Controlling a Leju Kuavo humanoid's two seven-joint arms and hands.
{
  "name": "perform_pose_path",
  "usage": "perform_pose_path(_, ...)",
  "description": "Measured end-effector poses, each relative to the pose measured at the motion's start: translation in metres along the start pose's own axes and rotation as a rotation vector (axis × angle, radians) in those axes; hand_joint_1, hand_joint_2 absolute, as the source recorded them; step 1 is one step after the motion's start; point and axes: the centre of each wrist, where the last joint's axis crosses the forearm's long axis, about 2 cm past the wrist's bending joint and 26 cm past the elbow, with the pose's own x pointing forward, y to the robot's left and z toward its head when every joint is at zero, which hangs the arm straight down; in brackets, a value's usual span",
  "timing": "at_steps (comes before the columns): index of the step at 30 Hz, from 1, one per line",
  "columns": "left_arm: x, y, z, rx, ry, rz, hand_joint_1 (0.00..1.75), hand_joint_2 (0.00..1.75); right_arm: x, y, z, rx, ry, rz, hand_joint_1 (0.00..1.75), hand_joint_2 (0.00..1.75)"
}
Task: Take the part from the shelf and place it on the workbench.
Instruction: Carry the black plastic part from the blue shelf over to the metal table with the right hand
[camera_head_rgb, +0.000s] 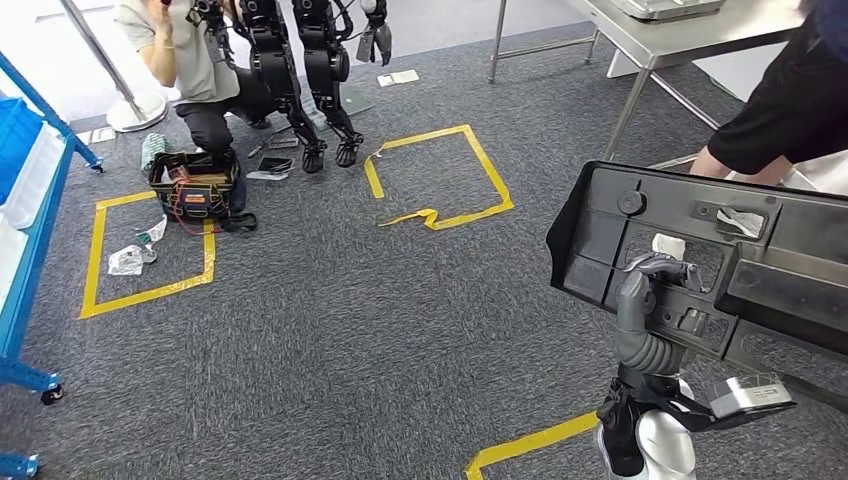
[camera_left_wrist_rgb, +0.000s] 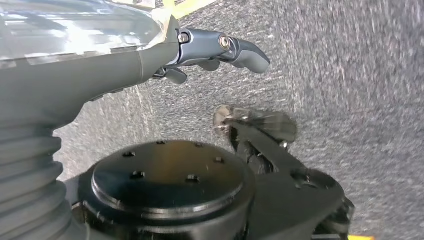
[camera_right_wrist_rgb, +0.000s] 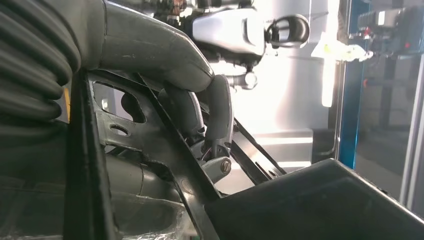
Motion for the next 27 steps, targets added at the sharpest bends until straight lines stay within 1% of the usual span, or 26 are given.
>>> perform_pose_path(14,0.0,-0.001,0.0,-0.019,-0.004,-0.019,0.0,1.75,0.01,-0.01,0.015,-0.034,0.008,0.027,1.75,1.75)
perform_pose_path(27,0.003,-0.003,-0.001,-0.029,-0.011,-0.039,0.0,1.75,0.017,-0.015,0.019,-0.048,-0.001,0.041,1.75,1.75)
